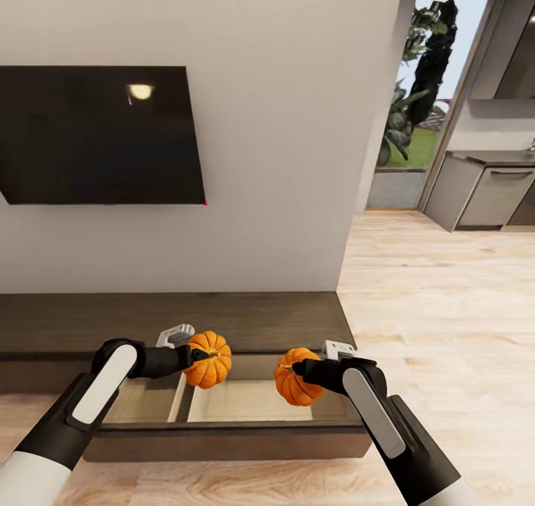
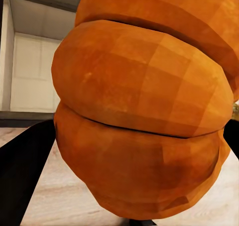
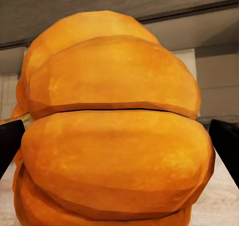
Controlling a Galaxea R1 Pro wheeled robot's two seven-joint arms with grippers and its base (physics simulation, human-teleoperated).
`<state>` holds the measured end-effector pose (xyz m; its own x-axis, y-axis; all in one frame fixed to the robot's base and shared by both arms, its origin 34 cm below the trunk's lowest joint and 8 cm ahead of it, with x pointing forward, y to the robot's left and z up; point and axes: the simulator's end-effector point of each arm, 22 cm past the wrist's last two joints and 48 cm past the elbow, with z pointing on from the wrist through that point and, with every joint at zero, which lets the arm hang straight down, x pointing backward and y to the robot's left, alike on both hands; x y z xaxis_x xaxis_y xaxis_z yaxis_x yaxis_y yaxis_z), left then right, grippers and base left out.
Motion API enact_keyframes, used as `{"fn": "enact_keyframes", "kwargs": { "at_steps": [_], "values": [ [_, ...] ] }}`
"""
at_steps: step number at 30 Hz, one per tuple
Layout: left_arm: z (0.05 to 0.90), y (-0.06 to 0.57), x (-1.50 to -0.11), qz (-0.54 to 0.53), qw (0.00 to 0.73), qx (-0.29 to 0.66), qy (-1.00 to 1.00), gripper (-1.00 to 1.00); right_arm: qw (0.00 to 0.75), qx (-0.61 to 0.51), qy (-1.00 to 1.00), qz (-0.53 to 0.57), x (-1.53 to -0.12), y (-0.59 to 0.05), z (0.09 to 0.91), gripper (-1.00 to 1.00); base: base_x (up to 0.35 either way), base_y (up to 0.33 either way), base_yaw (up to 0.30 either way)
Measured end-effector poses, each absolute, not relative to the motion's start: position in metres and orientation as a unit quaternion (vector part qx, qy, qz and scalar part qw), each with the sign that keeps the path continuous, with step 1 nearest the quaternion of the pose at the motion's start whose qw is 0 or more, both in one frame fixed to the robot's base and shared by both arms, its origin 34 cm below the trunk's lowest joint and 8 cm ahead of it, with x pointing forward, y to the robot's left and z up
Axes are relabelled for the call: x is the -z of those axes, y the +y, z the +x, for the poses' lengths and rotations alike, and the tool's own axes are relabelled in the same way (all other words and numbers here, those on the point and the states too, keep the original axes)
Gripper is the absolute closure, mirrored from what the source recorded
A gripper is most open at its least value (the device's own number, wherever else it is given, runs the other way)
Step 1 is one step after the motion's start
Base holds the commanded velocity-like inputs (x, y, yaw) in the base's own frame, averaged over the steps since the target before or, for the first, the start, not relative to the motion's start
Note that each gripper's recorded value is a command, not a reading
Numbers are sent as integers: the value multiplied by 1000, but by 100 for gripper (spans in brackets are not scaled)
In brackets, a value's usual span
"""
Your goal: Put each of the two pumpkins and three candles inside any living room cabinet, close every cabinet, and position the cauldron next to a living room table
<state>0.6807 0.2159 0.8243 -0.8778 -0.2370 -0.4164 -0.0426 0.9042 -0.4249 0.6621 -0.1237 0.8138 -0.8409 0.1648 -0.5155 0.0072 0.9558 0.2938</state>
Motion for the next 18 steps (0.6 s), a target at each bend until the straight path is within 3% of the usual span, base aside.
{"fn": "enact_keyframes", "kwargs": {
  "at_steps": [18],
  "values": [
    [679, 208, -826, -76, 232, 222, 944, 100, 278, -142, 949, 46, -813, -124, 662, 100, 13, 0, 0]
  ]
}}
